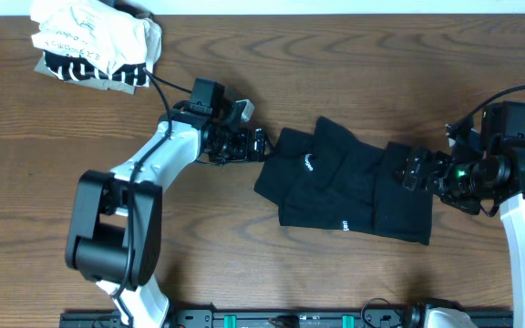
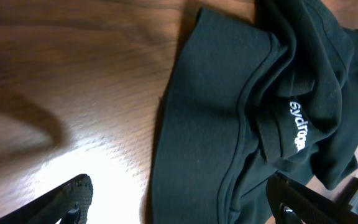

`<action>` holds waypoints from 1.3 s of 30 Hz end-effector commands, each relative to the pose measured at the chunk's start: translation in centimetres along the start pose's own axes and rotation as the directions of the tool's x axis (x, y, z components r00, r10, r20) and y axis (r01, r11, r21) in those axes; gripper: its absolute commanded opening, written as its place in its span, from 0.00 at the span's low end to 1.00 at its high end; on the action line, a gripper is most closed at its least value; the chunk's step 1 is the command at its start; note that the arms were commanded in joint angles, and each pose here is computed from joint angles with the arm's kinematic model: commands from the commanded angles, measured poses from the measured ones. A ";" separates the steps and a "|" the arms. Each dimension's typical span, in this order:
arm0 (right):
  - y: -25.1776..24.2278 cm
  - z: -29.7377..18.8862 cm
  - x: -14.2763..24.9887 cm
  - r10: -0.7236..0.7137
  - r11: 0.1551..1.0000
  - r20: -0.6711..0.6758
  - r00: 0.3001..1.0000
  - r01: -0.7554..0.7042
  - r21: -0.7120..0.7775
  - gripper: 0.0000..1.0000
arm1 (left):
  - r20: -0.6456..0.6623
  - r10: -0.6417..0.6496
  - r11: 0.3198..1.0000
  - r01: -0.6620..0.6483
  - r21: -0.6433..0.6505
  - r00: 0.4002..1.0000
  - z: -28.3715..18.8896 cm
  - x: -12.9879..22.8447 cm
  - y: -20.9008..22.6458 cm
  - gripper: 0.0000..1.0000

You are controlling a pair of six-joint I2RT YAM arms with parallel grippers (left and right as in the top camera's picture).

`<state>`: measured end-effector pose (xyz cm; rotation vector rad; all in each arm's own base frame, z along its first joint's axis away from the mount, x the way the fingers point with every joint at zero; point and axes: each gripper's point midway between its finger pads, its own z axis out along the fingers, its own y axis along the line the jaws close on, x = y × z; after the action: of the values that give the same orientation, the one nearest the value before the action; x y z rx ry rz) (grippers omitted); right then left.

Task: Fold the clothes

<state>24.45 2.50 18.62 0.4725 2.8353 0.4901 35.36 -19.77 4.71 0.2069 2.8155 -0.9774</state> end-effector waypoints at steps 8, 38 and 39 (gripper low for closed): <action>0.1 -0.1 0.7 -0.044 0.999 -0.018 0.999 0.044 0.003 0.99 | -0.071 0.017 0.982 -0.003 0.189 0.997 2.9 0.9 -0.8 0.91; -0.3 0.4 1.5 -0.040 0.999 -0.052 0.998 0.040 0.010 0.99 | -0.248 0.070 0.982 -0.023 0.186 0.966 9.3 6.1 -2.3 0.91; -0.3 0.5 1.6 -0.039 0.999 -0.053 0.998 0.040 0.010 0.99 | -0.242 0.059 0.985 -0.017 0.170 0.969 9.4 5.9 -2.0 0.91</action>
<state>23.41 2.60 17.98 0.4560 2.8835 0.4876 30.33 -28.79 2.98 0.5196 2.7493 -1.5406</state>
